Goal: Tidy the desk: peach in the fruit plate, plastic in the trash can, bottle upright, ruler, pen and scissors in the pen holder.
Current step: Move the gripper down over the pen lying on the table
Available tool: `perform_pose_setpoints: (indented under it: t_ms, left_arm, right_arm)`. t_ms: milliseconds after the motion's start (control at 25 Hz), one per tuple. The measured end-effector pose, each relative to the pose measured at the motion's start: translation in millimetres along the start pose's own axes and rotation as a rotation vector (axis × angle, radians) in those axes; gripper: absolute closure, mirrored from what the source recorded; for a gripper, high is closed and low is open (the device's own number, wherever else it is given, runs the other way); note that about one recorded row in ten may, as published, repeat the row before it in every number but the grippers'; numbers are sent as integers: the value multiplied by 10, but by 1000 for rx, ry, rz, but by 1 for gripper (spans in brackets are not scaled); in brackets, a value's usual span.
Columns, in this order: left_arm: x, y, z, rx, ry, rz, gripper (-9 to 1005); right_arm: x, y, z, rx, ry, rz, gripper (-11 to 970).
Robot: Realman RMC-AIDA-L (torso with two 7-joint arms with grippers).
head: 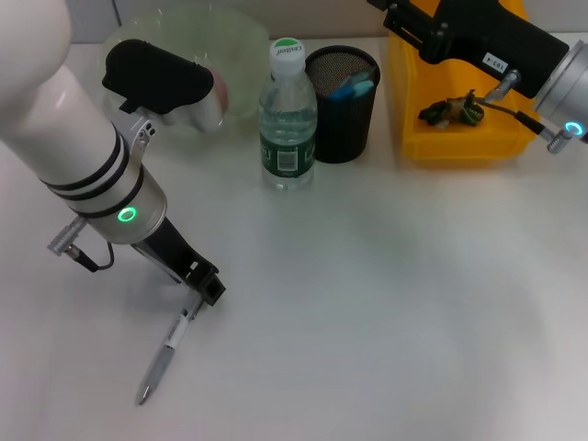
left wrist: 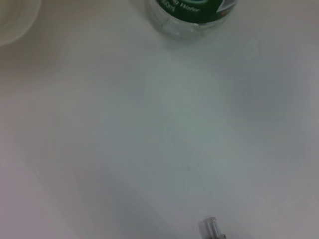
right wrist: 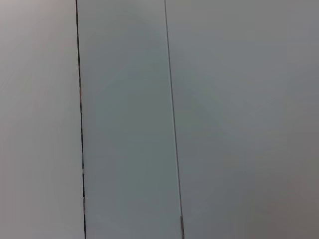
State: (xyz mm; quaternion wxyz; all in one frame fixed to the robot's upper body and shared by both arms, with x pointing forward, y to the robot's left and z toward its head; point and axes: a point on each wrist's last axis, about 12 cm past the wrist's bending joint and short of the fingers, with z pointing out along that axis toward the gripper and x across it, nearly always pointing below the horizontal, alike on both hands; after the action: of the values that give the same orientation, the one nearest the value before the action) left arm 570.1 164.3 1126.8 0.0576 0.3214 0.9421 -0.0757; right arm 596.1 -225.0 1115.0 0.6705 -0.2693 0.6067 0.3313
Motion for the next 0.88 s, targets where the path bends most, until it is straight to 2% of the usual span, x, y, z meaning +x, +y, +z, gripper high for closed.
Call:
perform_pose_setpoints:
  t_ms: [680,880]
  left_arm:
    - [-33,-29,-5,-5,1,18,577]
    - [-32,-25,-1,-6,1,17,582]
  right_arm:
    - [-12,-16,37,4,5,-4,474]
    - [-17,-19,41,4,5,-6,474]
